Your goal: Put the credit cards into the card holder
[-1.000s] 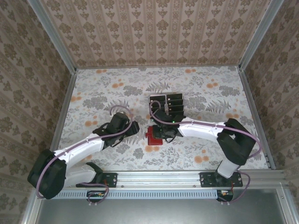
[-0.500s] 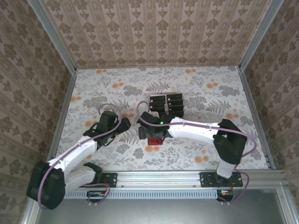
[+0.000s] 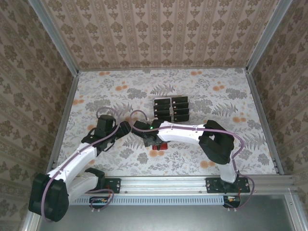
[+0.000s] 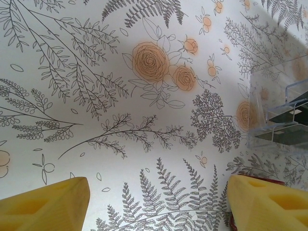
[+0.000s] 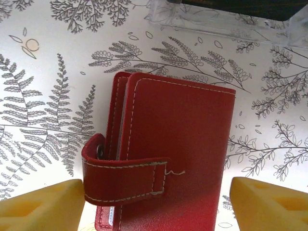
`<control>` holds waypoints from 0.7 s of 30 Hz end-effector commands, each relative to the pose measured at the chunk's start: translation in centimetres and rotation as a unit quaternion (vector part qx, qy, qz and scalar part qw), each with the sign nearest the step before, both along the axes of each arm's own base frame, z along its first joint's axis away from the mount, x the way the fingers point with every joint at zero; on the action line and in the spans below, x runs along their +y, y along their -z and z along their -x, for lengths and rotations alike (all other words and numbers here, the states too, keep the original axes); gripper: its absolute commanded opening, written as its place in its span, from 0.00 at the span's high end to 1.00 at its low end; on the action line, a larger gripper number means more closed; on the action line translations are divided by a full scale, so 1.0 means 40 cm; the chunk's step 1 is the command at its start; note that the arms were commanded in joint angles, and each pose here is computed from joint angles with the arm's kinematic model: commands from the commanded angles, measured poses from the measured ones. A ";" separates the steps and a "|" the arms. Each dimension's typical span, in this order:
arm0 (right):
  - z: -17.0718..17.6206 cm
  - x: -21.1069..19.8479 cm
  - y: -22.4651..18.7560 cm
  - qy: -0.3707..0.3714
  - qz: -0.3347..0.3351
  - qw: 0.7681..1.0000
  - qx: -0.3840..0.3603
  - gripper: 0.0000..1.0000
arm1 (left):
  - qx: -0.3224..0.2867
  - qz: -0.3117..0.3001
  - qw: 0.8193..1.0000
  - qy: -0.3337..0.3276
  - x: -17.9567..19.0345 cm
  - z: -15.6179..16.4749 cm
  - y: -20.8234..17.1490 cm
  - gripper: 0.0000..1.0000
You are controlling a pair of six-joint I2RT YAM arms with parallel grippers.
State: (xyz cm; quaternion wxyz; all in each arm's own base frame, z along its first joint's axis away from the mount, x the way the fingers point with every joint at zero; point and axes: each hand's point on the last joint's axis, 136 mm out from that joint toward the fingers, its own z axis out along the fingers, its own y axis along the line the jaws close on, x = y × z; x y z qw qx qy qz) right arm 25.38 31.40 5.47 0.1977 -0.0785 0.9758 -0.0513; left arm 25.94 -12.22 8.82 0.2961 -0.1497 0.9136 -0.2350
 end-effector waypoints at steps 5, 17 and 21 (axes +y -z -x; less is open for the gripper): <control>0.008 -0.034 0.037 -0.002 0.032 0.999 0.009 0.50 | 0.003 -0.002 1.000 0.013 0.002 0.015 0.008 0.23; 0.011 -0.030 -0.029 -0.013 -0.028 1.000 -0.003 0.94 | -0.002 0.003 1.000 0.021 -0.007 0.011 -0.005 0.23; 0.013 -0.010 -0.071 -0.018 -0.066 0.998 -0.010 1.00 | 0.000 0.007 1.000 0.025 -0.012 0.012 -0.005 0.23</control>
